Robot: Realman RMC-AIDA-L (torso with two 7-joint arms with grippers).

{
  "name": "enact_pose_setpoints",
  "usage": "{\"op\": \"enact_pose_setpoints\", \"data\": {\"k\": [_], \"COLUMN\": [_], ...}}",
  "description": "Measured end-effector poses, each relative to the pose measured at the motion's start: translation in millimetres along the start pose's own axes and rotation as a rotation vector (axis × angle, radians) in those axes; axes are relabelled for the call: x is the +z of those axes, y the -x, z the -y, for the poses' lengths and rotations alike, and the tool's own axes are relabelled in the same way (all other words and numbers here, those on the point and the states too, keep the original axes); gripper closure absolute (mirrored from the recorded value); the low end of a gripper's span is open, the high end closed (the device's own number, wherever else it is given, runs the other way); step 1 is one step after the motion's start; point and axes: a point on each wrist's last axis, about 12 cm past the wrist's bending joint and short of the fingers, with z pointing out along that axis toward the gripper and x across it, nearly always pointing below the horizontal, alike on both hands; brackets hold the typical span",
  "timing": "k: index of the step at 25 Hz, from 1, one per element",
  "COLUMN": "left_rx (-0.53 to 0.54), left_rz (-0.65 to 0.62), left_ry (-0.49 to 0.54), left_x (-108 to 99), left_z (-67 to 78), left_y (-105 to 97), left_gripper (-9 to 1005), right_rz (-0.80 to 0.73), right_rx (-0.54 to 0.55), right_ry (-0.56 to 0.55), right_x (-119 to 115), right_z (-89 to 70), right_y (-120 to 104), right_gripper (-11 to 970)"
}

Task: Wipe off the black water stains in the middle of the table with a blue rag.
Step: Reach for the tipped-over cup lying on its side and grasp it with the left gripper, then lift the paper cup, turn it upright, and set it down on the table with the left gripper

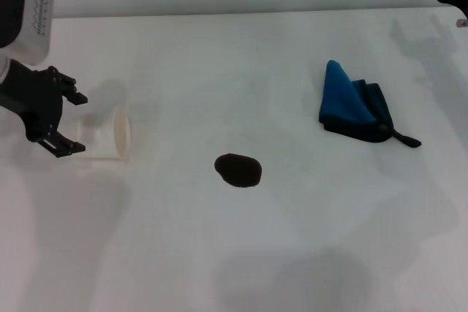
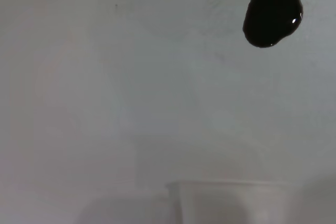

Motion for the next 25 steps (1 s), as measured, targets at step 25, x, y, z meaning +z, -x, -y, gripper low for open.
{"op": "enact_pose_setpoints", "data": {"k": [25], "left_rx": [0.015], "left_rz": [0.037], "left_ry": [-0.018], "left_x": [38], "left_z": [14.7], "left_y": [2], "left_gripper": [136], "right_rz": [0.006], "right_rx": [0.031], "right_ry": [-0.001], "right_x": [-2], "right_z": [3.1], "right_y": [1], "right_gripper": [106]}}
